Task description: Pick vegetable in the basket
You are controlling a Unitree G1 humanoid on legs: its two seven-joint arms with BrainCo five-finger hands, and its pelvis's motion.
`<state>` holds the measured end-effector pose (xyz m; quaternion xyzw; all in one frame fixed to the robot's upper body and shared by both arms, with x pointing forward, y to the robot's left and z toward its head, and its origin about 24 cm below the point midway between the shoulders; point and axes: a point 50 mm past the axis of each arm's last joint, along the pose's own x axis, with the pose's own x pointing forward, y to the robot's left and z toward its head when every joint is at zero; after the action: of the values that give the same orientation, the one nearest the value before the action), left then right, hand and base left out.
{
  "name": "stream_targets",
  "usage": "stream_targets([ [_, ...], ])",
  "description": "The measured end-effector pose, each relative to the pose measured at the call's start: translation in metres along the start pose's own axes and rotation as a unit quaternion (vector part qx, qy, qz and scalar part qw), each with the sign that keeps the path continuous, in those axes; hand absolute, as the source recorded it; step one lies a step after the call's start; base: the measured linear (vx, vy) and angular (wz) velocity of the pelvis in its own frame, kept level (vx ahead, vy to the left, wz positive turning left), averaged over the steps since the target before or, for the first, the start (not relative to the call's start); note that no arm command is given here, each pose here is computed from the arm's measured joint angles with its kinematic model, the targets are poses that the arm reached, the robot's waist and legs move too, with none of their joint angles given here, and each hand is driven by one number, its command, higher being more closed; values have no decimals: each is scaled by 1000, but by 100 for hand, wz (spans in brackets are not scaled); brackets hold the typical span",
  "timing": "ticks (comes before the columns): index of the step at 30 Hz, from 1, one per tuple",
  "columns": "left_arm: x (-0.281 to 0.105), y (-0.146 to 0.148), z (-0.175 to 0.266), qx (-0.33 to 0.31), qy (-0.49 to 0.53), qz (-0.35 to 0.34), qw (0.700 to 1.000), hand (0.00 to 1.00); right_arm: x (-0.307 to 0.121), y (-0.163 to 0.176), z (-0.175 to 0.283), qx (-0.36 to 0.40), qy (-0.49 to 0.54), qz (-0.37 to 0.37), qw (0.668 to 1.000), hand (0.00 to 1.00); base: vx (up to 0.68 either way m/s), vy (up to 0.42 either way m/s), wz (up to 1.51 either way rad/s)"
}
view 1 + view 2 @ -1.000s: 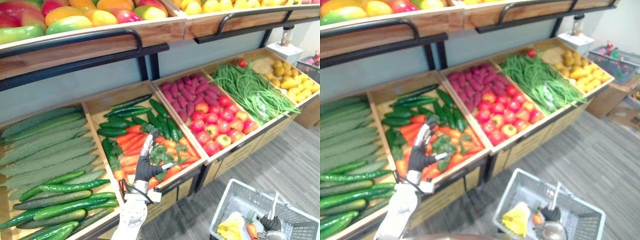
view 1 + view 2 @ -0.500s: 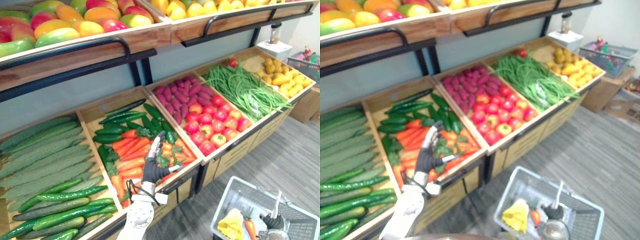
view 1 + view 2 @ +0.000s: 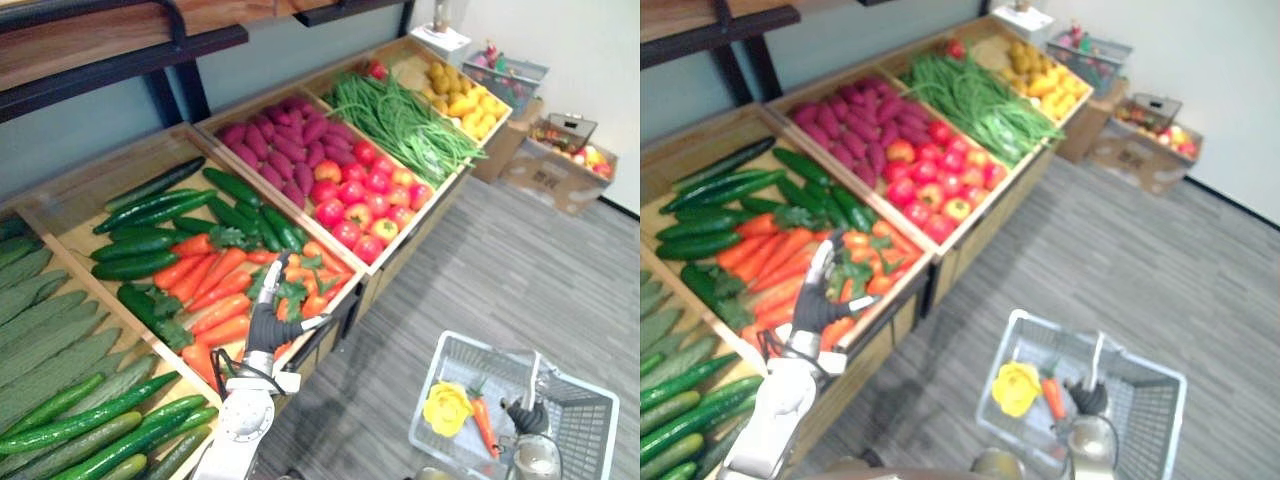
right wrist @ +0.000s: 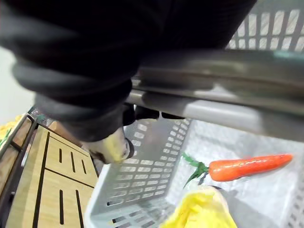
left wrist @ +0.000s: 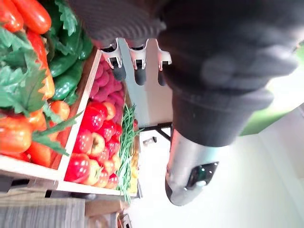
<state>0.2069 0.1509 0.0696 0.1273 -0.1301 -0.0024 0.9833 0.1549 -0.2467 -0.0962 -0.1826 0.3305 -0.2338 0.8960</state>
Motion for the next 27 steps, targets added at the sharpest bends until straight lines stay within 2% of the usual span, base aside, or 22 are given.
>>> stream_targets([
  [8, -5, -22, -11, -31, 33, -20, 999, 0, -5, 0, 0, -49, -24, 27, 998, 100, -115, -228, -42],
  [16, -14, -42, -16, -44, 52, -57, 996, 0, -13, -1, 11, -52, -66, 26, 996, 100, -91, -146, -17],
  [22, -25, -39, -22, -32, 71, -45, 996, 0, -7, 7, 32, -65, -102, 38, 992, 100, -73, 30, -109],
  [27, -23, -25, -22, -32, 73, 9, 997, 0, -2, 2, 33, -86, -104, 39, 990, 100, 63, 127, -58],
])
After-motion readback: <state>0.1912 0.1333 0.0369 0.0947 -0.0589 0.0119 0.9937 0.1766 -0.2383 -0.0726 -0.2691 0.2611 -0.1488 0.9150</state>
